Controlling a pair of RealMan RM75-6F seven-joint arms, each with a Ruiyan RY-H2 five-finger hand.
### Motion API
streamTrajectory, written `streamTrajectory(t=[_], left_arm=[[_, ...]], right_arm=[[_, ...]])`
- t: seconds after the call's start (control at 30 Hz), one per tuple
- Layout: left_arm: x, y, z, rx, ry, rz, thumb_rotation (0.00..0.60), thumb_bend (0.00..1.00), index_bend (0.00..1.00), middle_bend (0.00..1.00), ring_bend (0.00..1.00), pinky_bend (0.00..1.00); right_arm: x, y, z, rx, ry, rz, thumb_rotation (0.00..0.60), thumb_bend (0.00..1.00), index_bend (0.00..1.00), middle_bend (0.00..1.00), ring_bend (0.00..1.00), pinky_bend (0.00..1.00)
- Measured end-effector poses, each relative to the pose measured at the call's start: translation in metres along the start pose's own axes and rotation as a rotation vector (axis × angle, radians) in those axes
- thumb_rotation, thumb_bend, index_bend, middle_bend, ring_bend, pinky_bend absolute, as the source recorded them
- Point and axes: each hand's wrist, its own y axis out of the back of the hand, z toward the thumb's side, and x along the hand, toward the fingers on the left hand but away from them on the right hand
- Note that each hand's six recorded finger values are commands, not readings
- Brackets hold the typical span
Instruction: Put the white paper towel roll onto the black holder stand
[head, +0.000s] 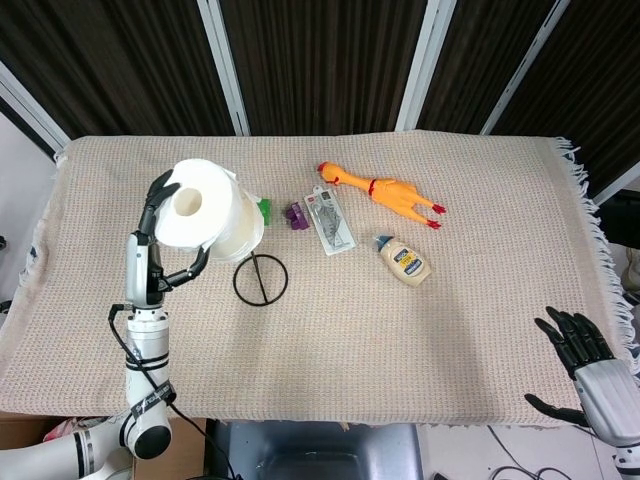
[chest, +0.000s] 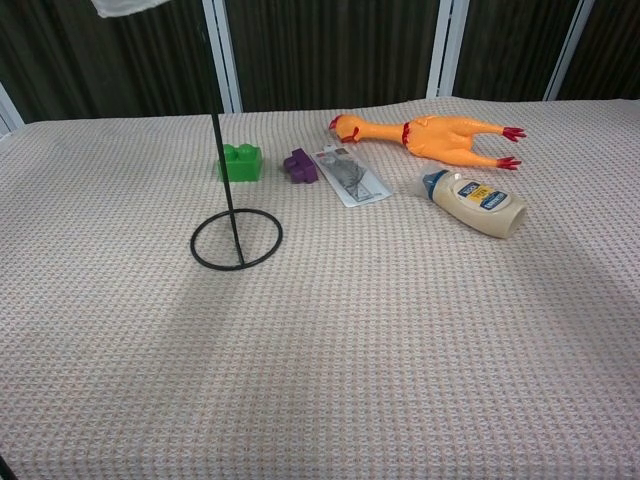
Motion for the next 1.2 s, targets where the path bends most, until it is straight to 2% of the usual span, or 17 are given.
streamTrajectory(t=[0.2,1.2], left_arm=[[0.005,-0.007,-0.014,0.046,0.018,-0.01,0.6,0.76,0.72,0.84,0.83,1.0],[-0.004,-0.033,-0.032,0.073,0.061,-0.064,0.6,0.73,0.72,0.84,0.83,1.0]], right_arm=[[-0.001,0.001,-0.001,-0.002,-0.003,-0.001,0.6,0.0,0.0,0.0,0.0,0.0],[-0.002,0.002,-0.002,-0.007,-0.004,-0.001,0.6,0.0,0.0,0.0,0.0,0.0]])
